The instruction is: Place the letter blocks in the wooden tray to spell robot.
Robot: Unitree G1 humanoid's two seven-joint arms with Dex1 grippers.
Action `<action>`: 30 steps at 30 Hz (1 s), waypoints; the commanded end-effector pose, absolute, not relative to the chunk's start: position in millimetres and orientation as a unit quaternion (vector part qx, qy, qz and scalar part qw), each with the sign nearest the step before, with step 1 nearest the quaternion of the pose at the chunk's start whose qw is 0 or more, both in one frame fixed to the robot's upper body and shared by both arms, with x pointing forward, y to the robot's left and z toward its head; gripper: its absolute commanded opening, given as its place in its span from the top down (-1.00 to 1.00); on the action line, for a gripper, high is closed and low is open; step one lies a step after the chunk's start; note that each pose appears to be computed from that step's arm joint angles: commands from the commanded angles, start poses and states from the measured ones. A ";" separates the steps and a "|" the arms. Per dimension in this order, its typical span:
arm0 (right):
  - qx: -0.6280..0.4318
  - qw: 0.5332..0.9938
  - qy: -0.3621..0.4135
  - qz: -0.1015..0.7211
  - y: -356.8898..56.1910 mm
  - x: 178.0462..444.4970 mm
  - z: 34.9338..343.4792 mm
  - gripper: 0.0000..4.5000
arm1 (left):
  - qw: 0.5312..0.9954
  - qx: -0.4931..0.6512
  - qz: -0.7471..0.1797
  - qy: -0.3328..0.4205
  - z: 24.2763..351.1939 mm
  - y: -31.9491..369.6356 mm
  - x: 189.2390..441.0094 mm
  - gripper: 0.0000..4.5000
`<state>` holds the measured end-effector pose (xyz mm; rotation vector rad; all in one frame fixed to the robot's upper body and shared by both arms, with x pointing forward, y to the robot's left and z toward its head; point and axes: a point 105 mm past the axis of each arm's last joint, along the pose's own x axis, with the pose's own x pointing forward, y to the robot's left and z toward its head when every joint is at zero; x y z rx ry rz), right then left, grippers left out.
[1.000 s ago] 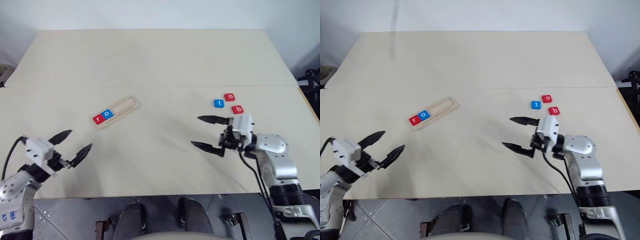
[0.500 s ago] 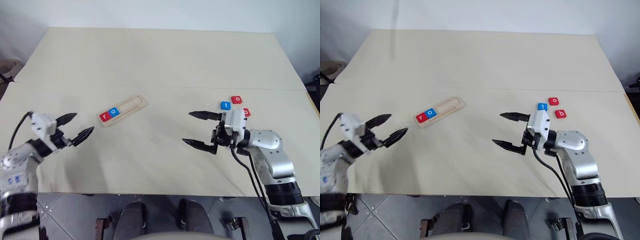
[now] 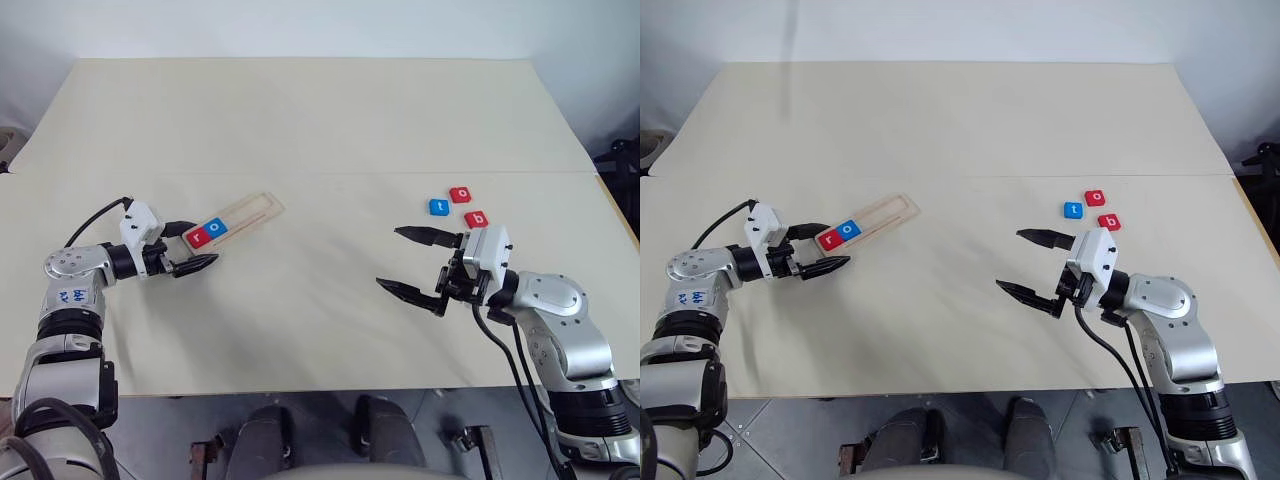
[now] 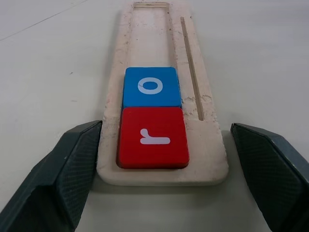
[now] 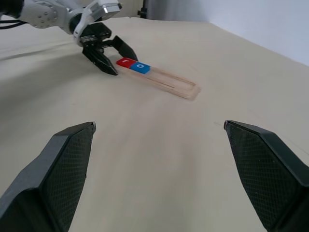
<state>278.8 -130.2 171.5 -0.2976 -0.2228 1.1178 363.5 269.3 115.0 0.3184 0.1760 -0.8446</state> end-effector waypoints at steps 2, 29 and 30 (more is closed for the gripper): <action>-0.149 0.833 -0.123 0.518 -132.9 272.7 183.5 -1.00 | 0.896 0.145 -0.405 0.111 100.9 272.9 359.2 -0.73; -0.171 0.921 -0.004 0.351 -234.4 229.4 146.3 -1.00 | 0.704 0.247 -0.663 0.059 105.6 84.6 349.3 -0.51; -0.170 0.922 -0.004 0.347 -235.4 228.0 146.2 -1.00 | 0.706 0.246 -0.662 0.062 104.6 83.5 350.5 -0.51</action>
